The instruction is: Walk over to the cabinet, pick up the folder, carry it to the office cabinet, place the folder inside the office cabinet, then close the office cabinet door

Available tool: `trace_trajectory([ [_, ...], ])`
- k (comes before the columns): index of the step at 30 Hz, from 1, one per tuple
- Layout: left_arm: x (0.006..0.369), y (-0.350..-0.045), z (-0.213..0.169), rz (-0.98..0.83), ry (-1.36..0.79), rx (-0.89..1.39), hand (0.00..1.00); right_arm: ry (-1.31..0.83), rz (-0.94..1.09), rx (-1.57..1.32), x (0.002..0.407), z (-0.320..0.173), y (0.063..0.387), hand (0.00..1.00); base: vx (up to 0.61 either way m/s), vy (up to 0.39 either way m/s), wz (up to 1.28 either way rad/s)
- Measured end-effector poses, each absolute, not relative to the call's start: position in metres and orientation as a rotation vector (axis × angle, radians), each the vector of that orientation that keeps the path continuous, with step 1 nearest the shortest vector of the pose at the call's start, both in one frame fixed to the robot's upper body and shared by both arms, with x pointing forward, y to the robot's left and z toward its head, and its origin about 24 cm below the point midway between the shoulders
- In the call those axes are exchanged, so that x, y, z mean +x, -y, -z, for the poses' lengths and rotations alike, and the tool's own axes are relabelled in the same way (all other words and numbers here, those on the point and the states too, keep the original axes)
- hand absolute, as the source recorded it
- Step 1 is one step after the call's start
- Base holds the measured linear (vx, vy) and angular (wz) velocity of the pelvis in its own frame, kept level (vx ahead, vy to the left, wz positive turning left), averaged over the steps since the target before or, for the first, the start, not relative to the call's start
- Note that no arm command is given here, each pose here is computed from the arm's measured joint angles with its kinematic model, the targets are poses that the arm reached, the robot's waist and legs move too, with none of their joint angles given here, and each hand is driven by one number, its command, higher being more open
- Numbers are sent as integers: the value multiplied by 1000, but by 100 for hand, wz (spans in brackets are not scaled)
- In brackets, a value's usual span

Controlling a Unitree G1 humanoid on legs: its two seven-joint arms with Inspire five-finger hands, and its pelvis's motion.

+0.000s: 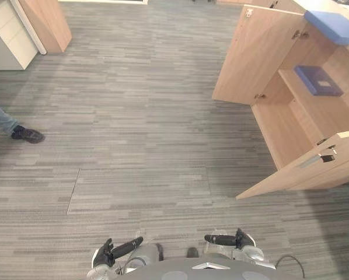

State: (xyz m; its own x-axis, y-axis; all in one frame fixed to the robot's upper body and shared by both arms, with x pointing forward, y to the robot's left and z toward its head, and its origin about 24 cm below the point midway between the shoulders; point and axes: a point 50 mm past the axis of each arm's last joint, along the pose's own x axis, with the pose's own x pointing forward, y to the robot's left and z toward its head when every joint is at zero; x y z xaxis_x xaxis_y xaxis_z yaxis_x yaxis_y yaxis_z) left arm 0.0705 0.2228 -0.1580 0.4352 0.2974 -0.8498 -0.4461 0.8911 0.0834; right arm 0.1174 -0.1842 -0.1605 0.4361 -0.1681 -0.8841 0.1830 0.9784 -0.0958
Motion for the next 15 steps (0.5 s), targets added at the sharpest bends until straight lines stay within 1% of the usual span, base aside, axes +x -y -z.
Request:
trace_trajectory([
  [3,76,-221,155,-513,-975,-205,100,-1099,232,6,118,160,190,100,99,122,-20],
  [5,81,-218,154,-515,-950,-218,100,-1094,239,-1,119,159,191,100,228,305,-43],
  [8,77,-214,156,-527,-971,-218,100,-1097,250,-24,117,159,197,100,256,304,-46],
  [11,84,-224,153,-515,-958,-175,100,-1091,224,13,122,159,181,100,435,290,-21],
  [15,93,-223,151,-502,-943,-159,100,-1077,189,53,133,158,162,100,291,120,-16],
])
